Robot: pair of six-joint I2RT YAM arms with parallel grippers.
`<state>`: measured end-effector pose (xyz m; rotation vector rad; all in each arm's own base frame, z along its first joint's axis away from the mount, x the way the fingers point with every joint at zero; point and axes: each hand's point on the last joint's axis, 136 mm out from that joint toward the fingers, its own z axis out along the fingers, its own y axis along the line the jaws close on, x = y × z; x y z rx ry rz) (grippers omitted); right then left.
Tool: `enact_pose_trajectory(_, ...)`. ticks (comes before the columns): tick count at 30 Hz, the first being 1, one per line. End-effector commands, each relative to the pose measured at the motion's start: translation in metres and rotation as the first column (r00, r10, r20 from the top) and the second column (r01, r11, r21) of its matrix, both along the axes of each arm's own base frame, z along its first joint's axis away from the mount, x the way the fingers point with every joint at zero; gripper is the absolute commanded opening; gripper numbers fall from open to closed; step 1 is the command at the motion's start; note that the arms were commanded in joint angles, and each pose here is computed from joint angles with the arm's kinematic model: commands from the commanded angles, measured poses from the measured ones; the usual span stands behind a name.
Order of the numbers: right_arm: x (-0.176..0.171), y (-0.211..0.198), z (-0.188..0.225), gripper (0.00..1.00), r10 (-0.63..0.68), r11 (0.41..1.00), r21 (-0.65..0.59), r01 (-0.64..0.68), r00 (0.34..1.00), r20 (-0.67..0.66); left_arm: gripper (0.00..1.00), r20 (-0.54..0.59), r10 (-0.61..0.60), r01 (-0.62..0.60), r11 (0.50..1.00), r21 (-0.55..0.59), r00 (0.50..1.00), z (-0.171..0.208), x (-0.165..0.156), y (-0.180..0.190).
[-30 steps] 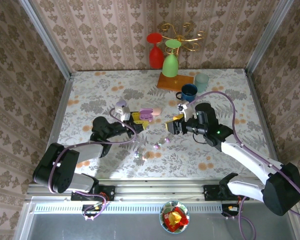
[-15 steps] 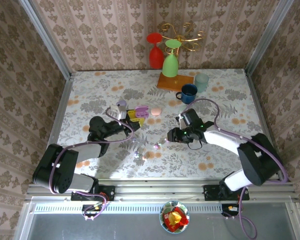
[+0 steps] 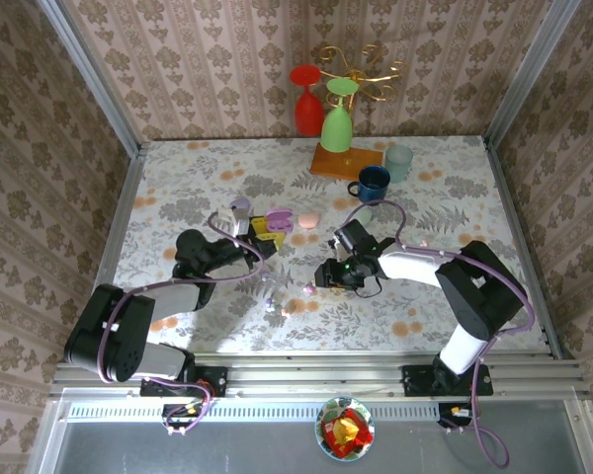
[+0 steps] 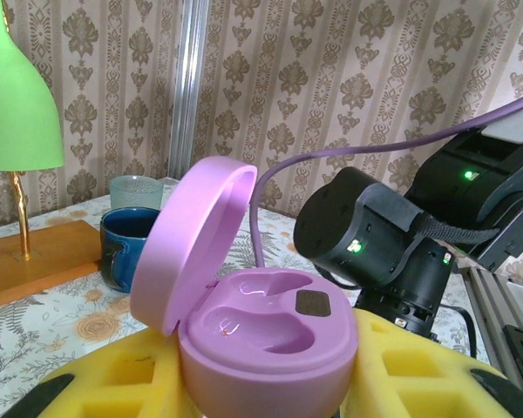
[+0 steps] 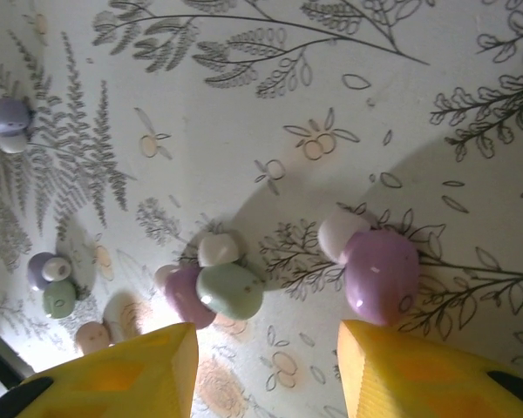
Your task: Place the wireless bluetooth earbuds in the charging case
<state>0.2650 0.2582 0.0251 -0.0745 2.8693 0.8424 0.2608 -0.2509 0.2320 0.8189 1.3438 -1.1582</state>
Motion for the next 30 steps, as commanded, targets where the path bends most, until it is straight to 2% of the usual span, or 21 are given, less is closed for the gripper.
enact_pose_trajectory(1, 0.017, -0.001, 0.001, 0.48, -0.039, 0.998, -0.04, 0.04, 0.999, 0.036, 0.09, 0.064, -0.004, 0.005, 1.0, -0.012, 0.998, 0.01, -0.005, 0.003)
enact_pose_trajectory(8, 0.033, -0.017, -0.003, 0.48, -0.077, 0.99, -0.113, 0.085, 0.995, 0.066, 0.09, 0.061, -0.004, 0.004, 1.0, -0.012, 0.998, 0.009, -0.007, 0.004)
enact_pose_trajectory(21, 0.063, -0.011, 0.001, 0.49, -0.011, 0.987, -0.158, 0.026, 0.996, 0.093, 0.09, 0.063, 0.024, -0.023, 1.0, -0.008, 0.998, 0.006, -0.003, 0.009)
enact_pose_trajectory(27, 0.067, -0.028, 0.018, 0.5, 0.065, 0.948, -0.317, -0.006, 0.982, 0.176, 0.08, 0.068, 0.088, -0.088, 0.996, -0.005, 0.994, 0.004, 0.007, 0.019)
enact_pose_trajectory(30, 0.066, -0.039, 0.027, 0.51, 0.145, 0.872, -0.489, -0.005, 0.958, 0.249, 0.08, 0.075, 0.122, -0.122, 0.993, -0.001, 0.99, 0.002, 0.014, 0.028)
